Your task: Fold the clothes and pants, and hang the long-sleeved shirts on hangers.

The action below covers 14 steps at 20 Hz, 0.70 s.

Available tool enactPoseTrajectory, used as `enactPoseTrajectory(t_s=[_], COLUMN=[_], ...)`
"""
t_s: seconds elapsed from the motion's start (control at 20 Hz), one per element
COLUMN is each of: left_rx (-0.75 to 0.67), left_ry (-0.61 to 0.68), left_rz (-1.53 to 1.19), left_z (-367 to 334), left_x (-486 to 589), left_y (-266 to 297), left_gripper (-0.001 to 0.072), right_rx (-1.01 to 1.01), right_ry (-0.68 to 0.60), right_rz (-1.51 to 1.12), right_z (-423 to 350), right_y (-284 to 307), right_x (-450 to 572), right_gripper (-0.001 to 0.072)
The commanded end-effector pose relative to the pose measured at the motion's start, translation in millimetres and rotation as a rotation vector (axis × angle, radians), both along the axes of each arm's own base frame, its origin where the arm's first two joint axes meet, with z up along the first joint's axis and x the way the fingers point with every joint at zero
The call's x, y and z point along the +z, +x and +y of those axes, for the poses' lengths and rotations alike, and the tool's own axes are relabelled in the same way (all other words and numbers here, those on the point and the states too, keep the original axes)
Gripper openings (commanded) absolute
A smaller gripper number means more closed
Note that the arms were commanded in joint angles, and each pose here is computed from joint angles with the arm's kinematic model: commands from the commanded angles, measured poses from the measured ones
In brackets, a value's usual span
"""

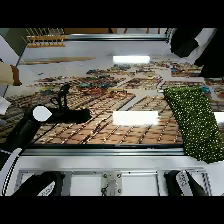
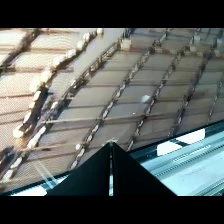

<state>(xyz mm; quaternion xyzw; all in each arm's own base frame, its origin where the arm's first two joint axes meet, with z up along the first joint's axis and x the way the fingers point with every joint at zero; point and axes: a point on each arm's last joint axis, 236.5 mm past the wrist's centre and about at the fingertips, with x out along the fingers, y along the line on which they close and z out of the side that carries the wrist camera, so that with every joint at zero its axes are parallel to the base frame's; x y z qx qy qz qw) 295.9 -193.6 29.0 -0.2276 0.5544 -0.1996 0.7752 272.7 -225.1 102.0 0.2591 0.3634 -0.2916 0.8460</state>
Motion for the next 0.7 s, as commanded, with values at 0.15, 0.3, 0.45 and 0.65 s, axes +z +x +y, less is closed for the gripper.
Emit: enactPoseTrajectory(t_s=[0.15,0.3,0.45,0.65], left_rx=[0.096,0.177,0.208,0.207], left_ry=[-0.007,-0.007,-0.006,-0.007], left_rz=[-0.064,-0.068,-0.067,-0.064], left_z=[19,44,55,55], left_x=[6,7,7,6], left_y=[27,41,45,44], left_gripper=[0.0003,0.0003,0.0002,0.0002], right_rx=[0.641,0.768,0.808,0.818], right_ry=[0.076,0.092,0.098,0.110], right_rz=[-0.142,-0.122,-0.117,-0.094], right_z=[208,255,270,272], right_y=[99,100,98,93], right_x=[24,18,18,14], right_gripper=[0.0644,0.0644,0.0644,0.0591])
